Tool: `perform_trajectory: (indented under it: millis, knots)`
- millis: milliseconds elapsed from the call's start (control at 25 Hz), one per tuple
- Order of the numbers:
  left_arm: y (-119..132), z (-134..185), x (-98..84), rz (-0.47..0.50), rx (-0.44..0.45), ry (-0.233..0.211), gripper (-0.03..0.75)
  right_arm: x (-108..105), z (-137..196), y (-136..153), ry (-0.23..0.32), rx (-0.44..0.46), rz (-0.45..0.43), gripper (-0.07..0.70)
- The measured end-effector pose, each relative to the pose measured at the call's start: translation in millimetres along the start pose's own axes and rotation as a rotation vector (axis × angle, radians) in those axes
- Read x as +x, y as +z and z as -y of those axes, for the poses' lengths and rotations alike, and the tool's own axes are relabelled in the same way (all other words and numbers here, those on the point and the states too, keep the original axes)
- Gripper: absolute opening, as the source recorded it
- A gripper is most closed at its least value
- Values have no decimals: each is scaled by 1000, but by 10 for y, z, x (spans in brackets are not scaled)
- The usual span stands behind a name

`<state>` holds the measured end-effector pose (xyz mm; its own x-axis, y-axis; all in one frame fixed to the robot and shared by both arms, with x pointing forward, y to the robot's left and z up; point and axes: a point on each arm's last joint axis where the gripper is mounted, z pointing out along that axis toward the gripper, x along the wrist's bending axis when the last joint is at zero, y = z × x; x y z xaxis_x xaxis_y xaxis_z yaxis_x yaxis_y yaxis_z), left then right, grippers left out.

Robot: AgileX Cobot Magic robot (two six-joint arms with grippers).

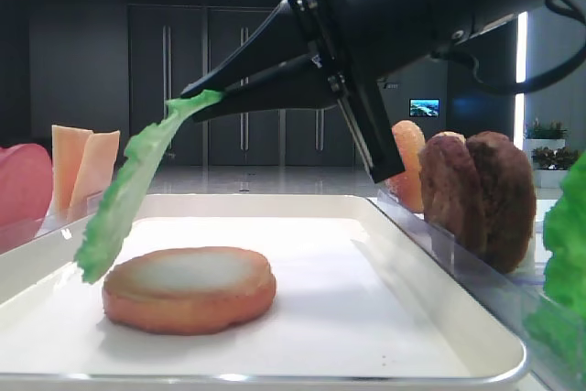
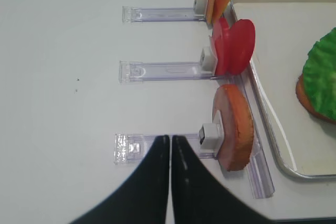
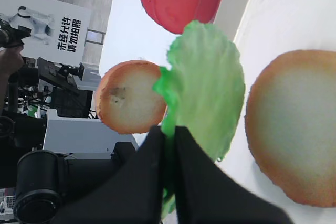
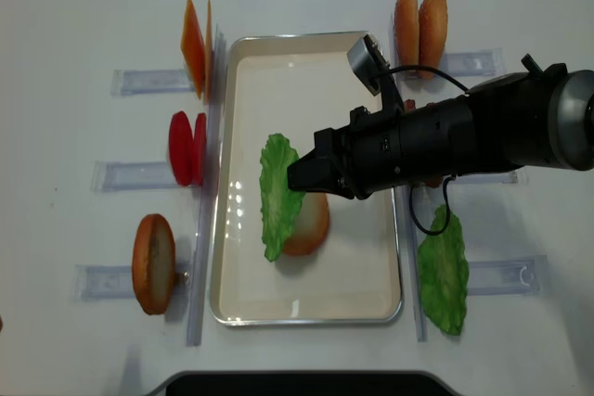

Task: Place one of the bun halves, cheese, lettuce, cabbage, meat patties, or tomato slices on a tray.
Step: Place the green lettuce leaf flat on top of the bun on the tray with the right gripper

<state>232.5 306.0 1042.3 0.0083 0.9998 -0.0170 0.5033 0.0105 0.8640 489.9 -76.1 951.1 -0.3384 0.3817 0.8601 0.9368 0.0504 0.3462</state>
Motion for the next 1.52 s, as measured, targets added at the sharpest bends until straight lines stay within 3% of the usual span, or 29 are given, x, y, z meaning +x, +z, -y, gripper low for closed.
perform_trajectory:
  millis: [920, 1520]
  knots:
    - [0, 0, 0, 0, 0, 0, -1, 1, 7, 10, 2, 1, 6, 15]
    - [0, 0, 0, 0, 0, 0, -1, -57, -12, 9, -58, -18, 68, 17]
